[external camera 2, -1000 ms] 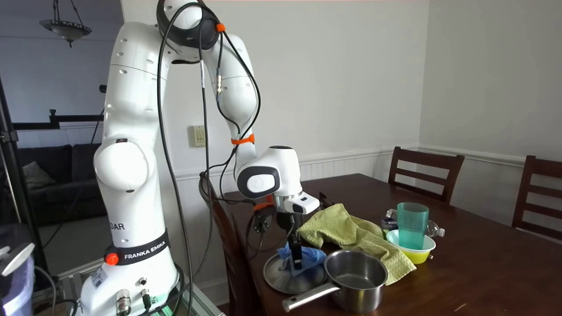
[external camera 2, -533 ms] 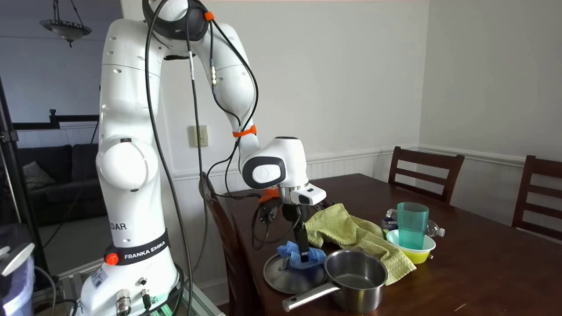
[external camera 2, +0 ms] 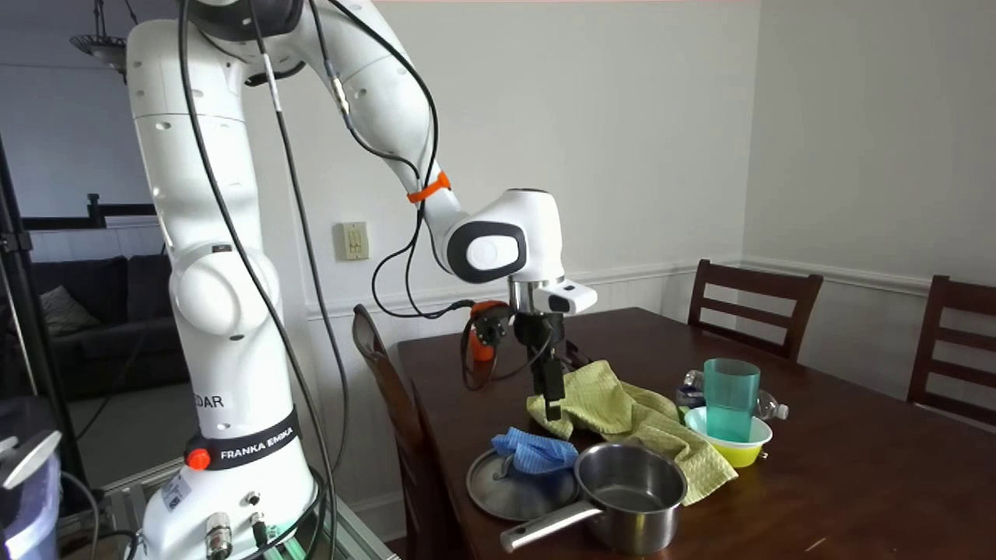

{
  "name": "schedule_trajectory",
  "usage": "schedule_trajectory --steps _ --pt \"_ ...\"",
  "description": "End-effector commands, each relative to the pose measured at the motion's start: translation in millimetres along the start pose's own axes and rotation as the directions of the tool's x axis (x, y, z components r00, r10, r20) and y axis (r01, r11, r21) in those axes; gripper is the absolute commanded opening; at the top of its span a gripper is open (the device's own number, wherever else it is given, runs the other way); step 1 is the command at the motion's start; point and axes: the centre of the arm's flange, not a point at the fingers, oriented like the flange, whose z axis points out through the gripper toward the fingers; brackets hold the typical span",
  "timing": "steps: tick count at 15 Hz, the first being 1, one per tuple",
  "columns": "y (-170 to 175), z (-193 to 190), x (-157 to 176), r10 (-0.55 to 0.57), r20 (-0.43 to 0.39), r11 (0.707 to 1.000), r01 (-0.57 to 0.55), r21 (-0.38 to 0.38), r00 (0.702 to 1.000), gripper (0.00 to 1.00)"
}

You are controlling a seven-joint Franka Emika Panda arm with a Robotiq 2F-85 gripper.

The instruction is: Put the blue towel on top of the silver lid then use the towel to put the lid on the table.

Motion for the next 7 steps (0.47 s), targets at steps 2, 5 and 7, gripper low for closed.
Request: schedule_trajectory --steps 2,5,7 --pt "-3.2 -55.1 1.7 0.005 0.037 1.0 -0.006 0.031 0.999 1.0" --pt "-5.1 -42.3 4.4 -0.007 0.026 1.0 0.006 0.023 1.0 1.0" --pt "-5.0 -45.3 4.3 -0.007 0.024 1.0 0.006 0.026 1.0 1.0"
